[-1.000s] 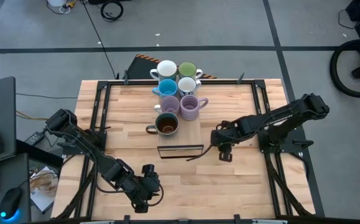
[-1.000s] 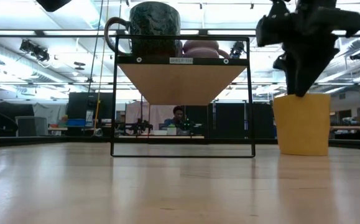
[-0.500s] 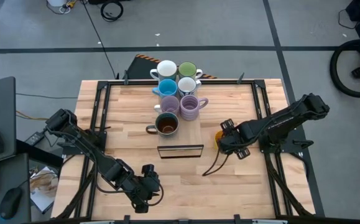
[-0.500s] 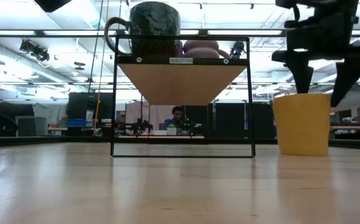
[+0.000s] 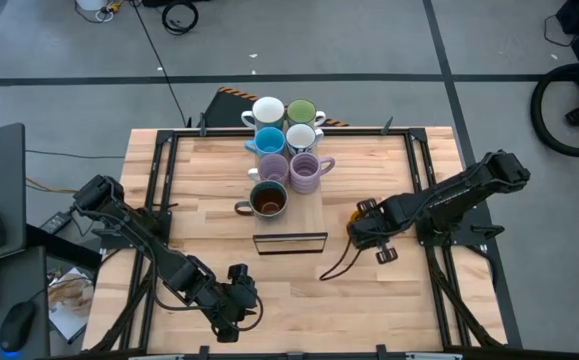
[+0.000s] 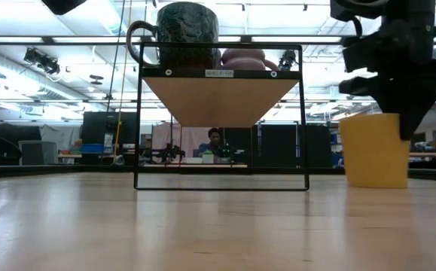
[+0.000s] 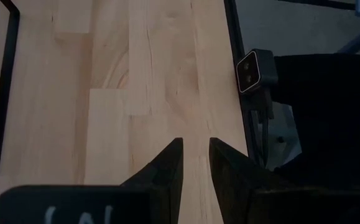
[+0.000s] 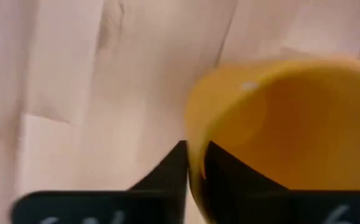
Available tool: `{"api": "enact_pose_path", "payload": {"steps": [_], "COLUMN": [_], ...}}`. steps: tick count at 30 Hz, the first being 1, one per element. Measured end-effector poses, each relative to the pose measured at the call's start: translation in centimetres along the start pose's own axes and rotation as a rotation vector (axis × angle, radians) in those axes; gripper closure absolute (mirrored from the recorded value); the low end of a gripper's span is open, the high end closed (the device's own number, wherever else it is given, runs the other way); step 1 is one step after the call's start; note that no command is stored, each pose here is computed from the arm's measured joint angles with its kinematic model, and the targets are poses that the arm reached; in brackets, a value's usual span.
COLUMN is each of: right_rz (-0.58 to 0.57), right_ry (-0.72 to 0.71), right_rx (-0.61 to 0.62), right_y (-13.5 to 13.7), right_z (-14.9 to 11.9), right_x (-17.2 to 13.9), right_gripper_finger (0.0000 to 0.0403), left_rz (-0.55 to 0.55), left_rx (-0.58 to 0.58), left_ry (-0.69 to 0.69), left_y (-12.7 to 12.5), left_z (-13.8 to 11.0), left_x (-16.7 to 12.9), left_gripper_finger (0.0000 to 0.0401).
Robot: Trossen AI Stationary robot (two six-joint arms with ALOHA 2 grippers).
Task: Place coffee mugs
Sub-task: Put the yellow mug on the shelf
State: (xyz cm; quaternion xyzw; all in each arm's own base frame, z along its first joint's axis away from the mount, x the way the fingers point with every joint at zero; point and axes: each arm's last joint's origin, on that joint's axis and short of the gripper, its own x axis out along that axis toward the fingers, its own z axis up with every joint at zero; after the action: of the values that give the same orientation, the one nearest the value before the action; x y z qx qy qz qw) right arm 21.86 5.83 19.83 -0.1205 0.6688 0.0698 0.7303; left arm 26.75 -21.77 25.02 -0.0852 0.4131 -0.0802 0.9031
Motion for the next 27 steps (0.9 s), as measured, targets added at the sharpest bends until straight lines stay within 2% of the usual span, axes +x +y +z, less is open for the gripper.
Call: {"api": "enact_pose_path", "payload": {"steps": [2, 4, 7, 10, 12, 19, 24, 27], "right_rz": [0.030, 0.044, 0.061, 0.098, 0.123, 0.167, 0.123, 0.084], "right_ry": [-0.006, -0.010, -0.019, -0.032, -0.053, -0.123, -0.130, -0.123], "right_rx": [0.089, 0.188, 0.376, 0.575, 0.630, 0.609, 0.511, 0.412], "right_y": [0.0, -0.2, -0.6, -1.2, -1.6, -1.9, -1.8, -1.2], "right_z": [0.1, 0.2, 0.4, 0.7, 1.0, 1.7, 2.1, 2.1], "right_x": [0.0, 0.0, -0.2, -0.5, -0.6, -0.7, -1.8, -2.5], "right_gripper_finger": [0.0369, 0.0378, 0.0378, 0.0359, 0.0344, 0.0333, 0.0332, 0.0328], "left_rz": [0.000, 0.000, 0.000, 0.001, 0.001, -0.006, -0.010, -0.011], "left_rx": [0.000, 0.000, 0.000, 0.000, -0.001, 0.000, 0.001, -0.001], "left_ry": [0.000, 0.000, 0.000, 0.000, 0.000, 0.002, 0.004, 0.002], "left_y": [0.0, 0.0, 0.0, 0.0, 0.0, 0.0, 0.0, -0.1], "left_z": [0.0, 0.0, 0.0, 0.0, 0.0, 0.0, 0.0, 0.0], "left_x": [0.0, 0.0, 0.0, 0.0, 0.0, 0.0, 0.0, 0.0], "left_gripper_finger": [0.0317, 0.0317, 0.0317, 0.0317, 0.0317, 0.0317, 0.0317, 0.0317]}}
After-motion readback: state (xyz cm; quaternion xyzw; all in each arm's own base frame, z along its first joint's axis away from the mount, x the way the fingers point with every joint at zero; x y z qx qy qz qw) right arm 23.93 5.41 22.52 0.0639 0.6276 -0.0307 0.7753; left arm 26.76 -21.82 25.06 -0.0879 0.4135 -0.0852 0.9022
